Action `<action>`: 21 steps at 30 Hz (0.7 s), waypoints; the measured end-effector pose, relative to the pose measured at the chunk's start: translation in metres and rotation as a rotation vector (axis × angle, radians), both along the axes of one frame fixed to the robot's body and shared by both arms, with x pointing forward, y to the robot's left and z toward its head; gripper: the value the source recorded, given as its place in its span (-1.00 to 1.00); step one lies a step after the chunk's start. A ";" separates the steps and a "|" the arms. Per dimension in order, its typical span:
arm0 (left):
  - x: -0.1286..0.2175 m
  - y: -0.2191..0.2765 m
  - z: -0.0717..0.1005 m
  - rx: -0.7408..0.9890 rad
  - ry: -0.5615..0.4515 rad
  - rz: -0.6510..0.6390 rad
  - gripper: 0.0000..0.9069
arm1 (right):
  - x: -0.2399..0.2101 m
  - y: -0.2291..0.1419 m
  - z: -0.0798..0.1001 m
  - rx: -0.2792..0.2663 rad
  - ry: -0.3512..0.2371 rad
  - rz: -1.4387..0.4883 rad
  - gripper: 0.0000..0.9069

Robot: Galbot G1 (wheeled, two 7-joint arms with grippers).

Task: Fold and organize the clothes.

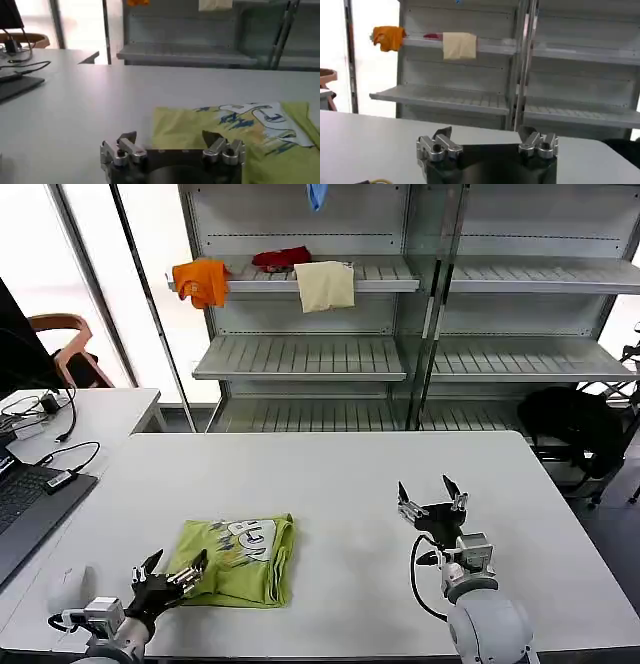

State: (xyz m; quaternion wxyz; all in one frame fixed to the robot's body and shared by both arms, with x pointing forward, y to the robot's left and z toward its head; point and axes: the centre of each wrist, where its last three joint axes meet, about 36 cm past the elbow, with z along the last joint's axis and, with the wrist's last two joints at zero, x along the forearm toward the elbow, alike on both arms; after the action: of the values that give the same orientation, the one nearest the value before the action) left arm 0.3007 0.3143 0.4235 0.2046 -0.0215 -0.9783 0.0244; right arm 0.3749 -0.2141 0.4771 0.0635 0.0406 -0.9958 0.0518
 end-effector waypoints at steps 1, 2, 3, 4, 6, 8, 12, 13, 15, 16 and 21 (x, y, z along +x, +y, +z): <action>-0.001 -0.001 -0.002 -0.005 0.001 -0.002 0.91 | 0.000 0.000 0.000 0.000 0.000 0.000 1.00; -0.001 -0.002 -0.003 -0.010 0.004 -0.003 0.87 | 0.000 0.000 0.000 0.000 0.000 0.000 1.00; -0.001 -0.002 -0.004 -0.015 0.007 -0.004 0.76 | 0.000 0.000 0.000 0.000 0.000 0.000 1.00; -0.002 -0.003 -0.006 -0.023 0.010 -0.004 0.71 | 0.000 0.000 0.000 0.000 0.000 0.000 1.00; -0.002 -0.004 -0.008 -0.036 0.013 -0.004 0.60 | 0.000 0.000 0.000 -0.001 0.000 -0.001 1.00; -0.002 -0.005 -0.010 -0.049 0.015 -0.004 0.24 | 0.000 0.000 0.000 -0.001 0.000 -0.002 1.00; -0.001 -0.004 -0.013 -0.076 0.007 0.001 -0.60 | 0.000 0.000 0.000 -0.001 0.000 -0.002 1.00; -0.001 -0.004 -0.013 -0.082 0.004 0.003 -0.80 | 0.000 0.000 0.000 -0.001 0.000 -0.002 1.00; 0.000 -0.003 -0.015 -0.095 -0.001 0.006 -0.96 | 0.000 0.000 0.000 -0.001 0.000 -0.002 1.00; 0.000 -0.003 -0.015 -0.101 -0.005 0.007 -0.96 | 0.000 0.000 0.000 -0.001 0.001 -0.002 1.00; 0.002 0.001 -0.019 -0.129 -0.011 0.016 -0.96 | 0.000 0.000 0.000 -0.003 0.000 -0.001 1.00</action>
State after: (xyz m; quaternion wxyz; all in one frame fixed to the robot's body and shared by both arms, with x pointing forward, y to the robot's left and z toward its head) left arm 0.3022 0.3158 0.4046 0.1971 -0.0268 -0.9760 0.0891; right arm 0.3748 -0.2139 0.4773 0.0635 0.0401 -0.9958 0.0533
